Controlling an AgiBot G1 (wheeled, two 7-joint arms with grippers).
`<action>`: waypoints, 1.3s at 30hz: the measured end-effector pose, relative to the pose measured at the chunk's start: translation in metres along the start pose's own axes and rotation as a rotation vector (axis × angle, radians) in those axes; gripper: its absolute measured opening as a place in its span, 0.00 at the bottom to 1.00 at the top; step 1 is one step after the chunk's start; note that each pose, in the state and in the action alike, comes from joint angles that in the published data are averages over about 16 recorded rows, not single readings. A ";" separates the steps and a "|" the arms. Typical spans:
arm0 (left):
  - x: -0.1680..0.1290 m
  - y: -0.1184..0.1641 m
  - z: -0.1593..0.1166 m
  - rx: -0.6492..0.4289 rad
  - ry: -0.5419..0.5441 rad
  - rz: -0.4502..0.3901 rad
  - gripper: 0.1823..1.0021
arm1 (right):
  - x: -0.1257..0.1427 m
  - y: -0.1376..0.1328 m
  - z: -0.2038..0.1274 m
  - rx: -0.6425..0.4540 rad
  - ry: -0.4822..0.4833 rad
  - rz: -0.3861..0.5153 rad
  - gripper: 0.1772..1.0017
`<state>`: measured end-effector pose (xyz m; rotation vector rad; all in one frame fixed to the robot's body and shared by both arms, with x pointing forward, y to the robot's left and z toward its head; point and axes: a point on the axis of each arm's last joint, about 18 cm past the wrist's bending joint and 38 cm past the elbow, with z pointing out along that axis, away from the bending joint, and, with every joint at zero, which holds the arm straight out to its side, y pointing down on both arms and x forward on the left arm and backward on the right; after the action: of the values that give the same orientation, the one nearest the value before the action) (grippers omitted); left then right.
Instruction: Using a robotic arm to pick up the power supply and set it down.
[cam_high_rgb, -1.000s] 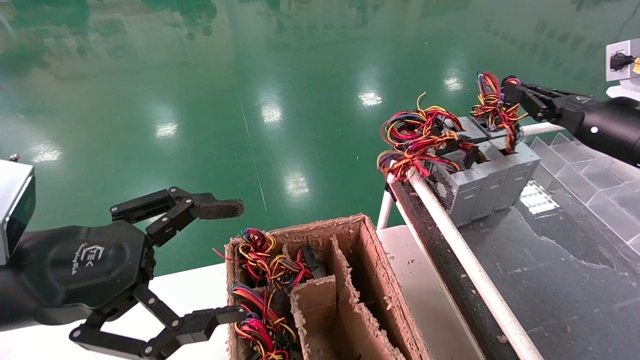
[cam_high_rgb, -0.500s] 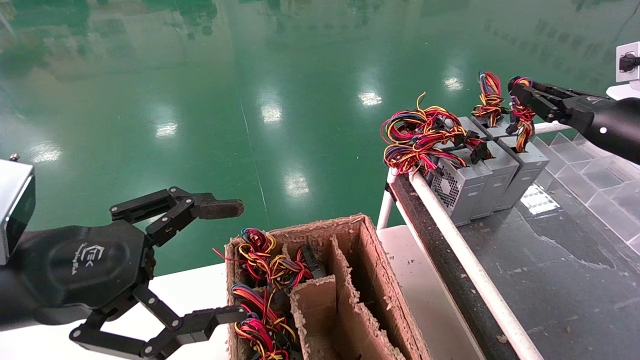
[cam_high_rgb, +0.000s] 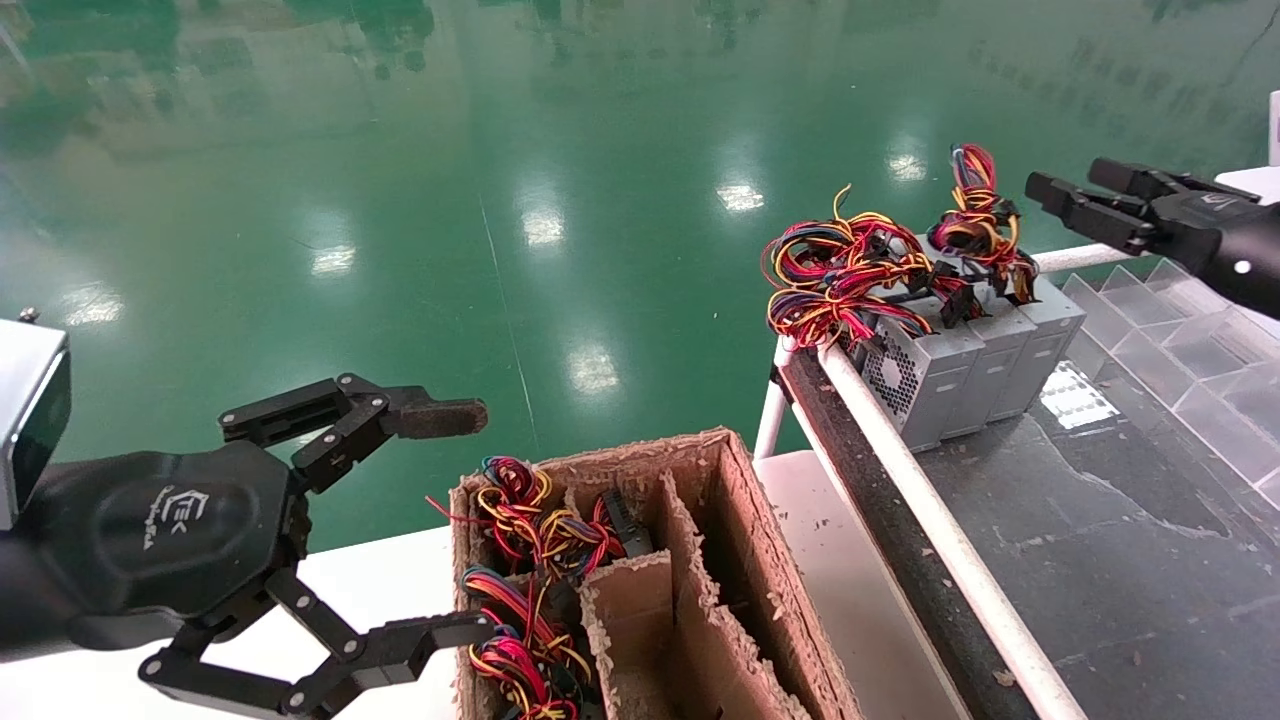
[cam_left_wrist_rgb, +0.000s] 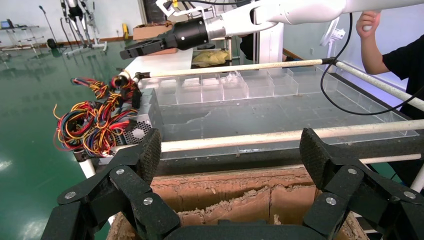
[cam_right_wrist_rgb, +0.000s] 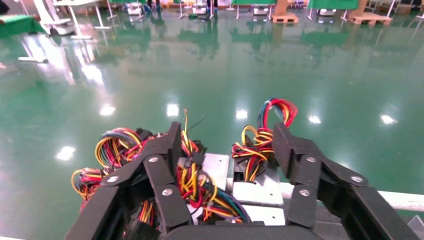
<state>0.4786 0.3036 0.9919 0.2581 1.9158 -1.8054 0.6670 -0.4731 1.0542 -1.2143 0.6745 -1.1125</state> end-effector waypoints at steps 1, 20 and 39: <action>0.000 0.000 0.000 0.000 0.000 0.000 1.00 | 0.000 -0.001 -0.001 0.004 -0.002 -0.001 0.49; 0.000 0.000 0.000 0.000 0.000 0.000 1.00 | -0.028 -0.019 -0.019 0.089 -0.161 -0.070 0.92; 0.000 0.000 0.000 0.000 0.000 0.000 1.00 | -0.101 -0.025 -0.045 0.123 -0.455 -0.149 1.00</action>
<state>0.4786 0.3038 0.9920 0.2575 1.9154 -1.8056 0.5842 -0.3965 1.0512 -1.3659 0.1692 -0.9366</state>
